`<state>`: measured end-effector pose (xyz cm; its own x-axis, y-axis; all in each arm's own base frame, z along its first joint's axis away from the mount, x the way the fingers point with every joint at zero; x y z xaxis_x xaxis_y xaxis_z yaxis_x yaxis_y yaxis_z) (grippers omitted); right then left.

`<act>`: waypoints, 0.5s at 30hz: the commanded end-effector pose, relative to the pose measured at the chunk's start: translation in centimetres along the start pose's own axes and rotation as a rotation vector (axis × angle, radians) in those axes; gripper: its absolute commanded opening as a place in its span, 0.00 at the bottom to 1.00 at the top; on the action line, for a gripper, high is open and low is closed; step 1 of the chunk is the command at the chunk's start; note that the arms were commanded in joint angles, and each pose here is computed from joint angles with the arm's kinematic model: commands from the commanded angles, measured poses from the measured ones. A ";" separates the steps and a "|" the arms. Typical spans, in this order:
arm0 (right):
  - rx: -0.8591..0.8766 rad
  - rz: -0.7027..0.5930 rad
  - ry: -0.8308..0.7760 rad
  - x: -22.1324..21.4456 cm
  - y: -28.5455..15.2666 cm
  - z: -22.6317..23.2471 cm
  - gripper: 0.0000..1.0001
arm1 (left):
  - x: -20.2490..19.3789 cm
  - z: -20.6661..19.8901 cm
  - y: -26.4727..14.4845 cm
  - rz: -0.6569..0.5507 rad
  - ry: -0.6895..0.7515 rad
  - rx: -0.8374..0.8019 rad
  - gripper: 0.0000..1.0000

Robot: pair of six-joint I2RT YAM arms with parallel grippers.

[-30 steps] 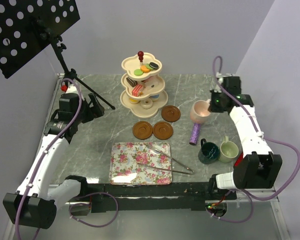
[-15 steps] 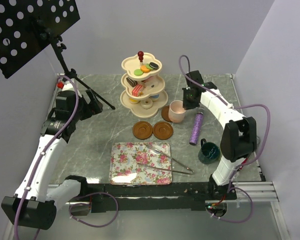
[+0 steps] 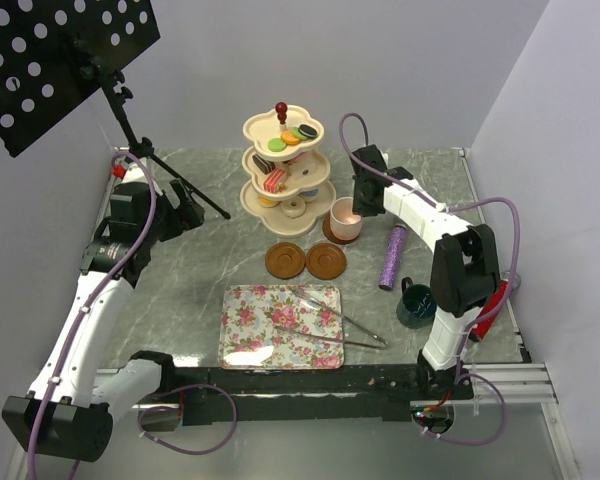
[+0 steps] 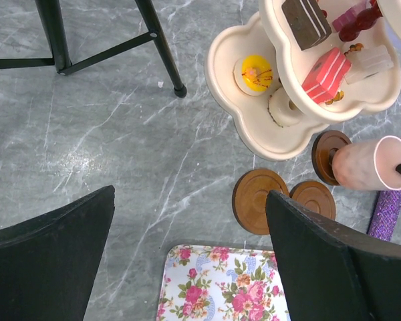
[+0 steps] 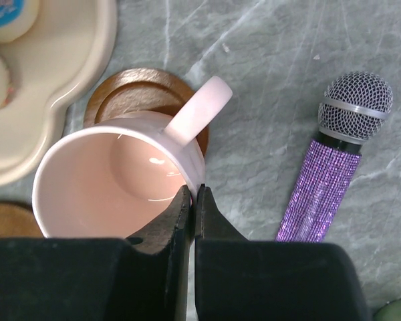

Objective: Serve the afternoon tea

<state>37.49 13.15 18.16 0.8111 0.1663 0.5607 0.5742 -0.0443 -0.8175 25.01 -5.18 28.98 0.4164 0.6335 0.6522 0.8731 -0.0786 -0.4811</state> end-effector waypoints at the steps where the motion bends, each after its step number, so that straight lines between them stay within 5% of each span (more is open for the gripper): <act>1: -0.041 -0.150 0.076 3.6 -0.6 0.4 0.00 | 0.2 0.0 -0.2 -0.017 -0.021 -0.004 1.00; 15: -0.028 -0.130 0.106 3.3 1.2 1.1 0.00 | 0.1 0.0 -0.3 -0.015 -0.024 -0.008 1.00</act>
<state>38.48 13.62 16.68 0.8122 0.1259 0.5696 0.5810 -0.0868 -0.8093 24.96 -5.22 28.58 0.4201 0.6429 0.6404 0.8676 -0.0778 -0.4911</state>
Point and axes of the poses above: each gripper's point midway between its finger pads, its own y axis out along the fingers, its own z axis along the line the jaws close on, x = y × z, the point moved 7 cm from there along -y, back along the fingers, and after that the axes turned 15 degrees about -y, right-handed, at the moved point
